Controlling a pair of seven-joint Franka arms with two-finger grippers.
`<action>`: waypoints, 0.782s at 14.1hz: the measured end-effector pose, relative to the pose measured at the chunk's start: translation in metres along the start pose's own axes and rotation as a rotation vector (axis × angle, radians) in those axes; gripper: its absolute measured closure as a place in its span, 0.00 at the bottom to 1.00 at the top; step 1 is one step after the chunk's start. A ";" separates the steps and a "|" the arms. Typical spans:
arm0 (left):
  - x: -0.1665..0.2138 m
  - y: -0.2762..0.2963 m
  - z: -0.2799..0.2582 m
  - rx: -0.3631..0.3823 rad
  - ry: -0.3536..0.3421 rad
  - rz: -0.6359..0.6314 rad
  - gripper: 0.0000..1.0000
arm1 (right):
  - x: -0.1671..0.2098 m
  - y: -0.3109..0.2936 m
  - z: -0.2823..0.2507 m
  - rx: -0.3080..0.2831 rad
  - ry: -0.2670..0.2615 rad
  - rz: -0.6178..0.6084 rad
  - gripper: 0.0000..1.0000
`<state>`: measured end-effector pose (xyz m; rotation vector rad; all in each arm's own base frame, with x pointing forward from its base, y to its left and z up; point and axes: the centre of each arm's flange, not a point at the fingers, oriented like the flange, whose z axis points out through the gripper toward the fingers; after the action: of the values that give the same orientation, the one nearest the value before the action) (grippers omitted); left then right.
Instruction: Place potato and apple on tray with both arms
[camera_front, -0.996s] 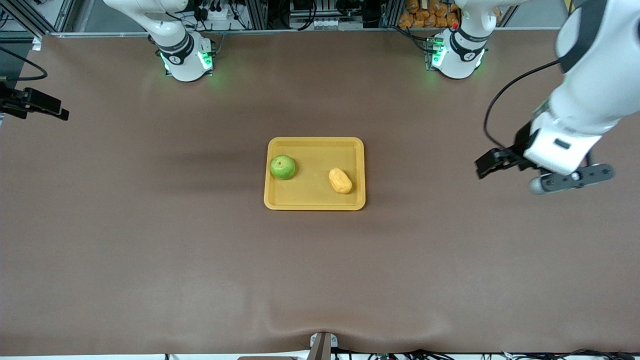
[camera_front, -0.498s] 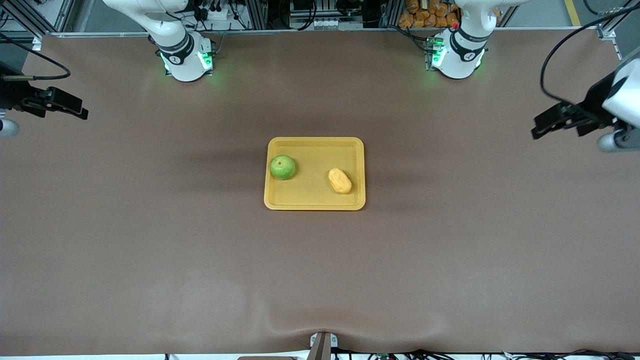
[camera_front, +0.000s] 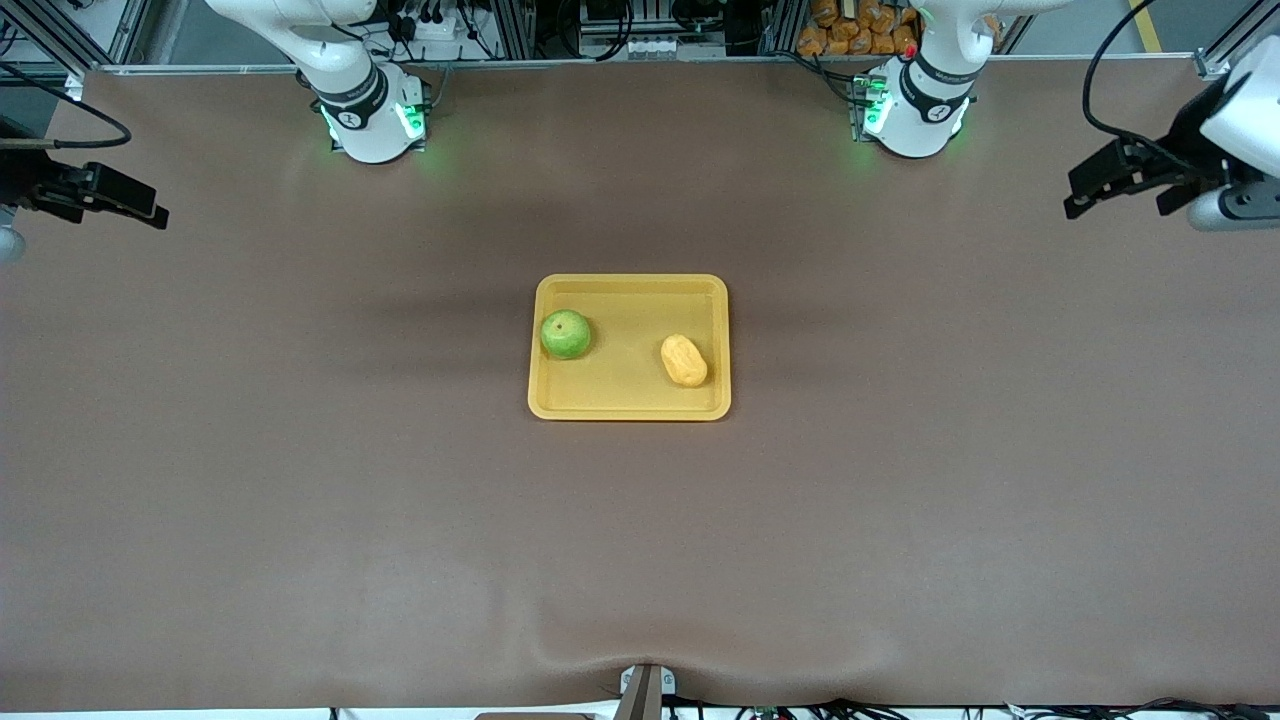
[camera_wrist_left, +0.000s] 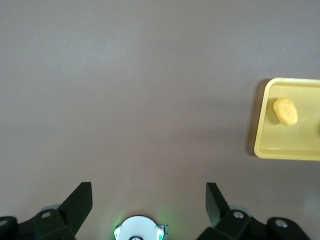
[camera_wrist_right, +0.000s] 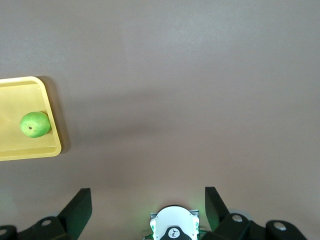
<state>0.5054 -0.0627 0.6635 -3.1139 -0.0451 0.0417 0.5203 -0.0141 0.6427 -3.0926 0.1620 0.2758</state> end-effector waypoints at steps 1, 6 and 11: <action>-0.006 -0.001 0.000 0.002 -0.002 0.000 0.00 | 0.000 0.000 0.000 0.000 0.000 0.001 0.00; -0.018 -0.002 -0.002 0.006 -0.009 0.003 0.00 | 0.000 -0.002 -0.001 0.000 0.004 -0.003 0.00; -0.018 -0.007 -0.002 0.005 -0.010 0.022 0.00 | 0.003 -0.003 -0.003 0.002 0.030 -0.003 0.00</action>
<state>0.4868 -0.0562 0.6665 -3.1094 -0.0106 0.0583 0.5239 -0.0112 0.6453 -3.0964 0.1582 0.2287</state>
